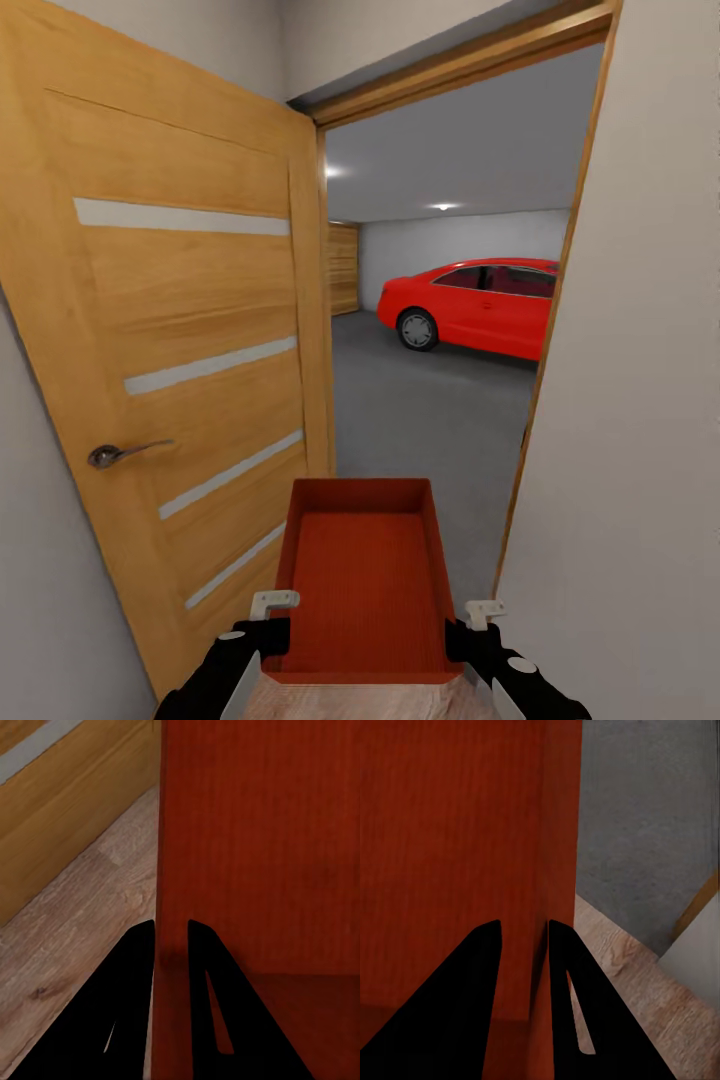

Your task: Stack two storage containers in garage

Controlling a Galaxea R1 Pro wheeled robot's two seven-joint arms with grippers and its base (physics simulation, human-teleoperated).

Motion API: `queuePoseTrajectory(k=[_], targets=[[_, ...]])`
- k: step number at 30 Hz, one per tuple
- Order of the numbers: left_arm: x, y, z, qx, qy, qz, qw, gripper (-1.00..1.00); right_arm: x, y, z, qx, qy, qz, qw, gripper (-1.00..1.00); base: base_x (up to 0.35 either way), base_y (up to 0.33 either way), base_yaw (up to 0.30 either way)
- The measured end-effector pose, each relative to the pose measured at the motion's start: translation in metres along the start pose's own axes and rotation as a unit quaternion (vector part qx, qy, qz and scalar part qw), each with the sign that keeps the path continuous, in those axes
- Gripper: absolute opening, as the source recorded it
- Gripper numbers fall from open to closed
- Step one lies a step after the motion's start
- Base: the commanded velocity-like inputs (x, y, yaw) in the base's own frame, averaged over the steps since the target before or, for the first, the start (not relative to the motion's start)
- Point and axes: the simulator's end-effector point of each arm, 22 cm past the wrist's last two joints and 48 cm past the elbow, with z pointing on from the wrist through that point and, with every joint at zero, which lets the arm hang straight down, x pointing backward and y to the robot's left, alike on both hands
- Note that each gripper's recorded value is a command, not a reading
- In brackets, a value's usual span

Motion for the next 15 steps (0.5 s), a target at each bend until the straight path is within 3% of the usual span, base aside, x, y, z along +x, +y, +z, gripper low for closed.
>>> queuePoseTrajectory(k=[15], targets=[[-0.0028,-0.0002,-0.0014,0.0,-0.003,0.0,1.0,-1.0,-0.003,0.0002,-0.0009,0.0,-0.003,0.0,1.0,-1.0,0.199,0.27,-0.287]])
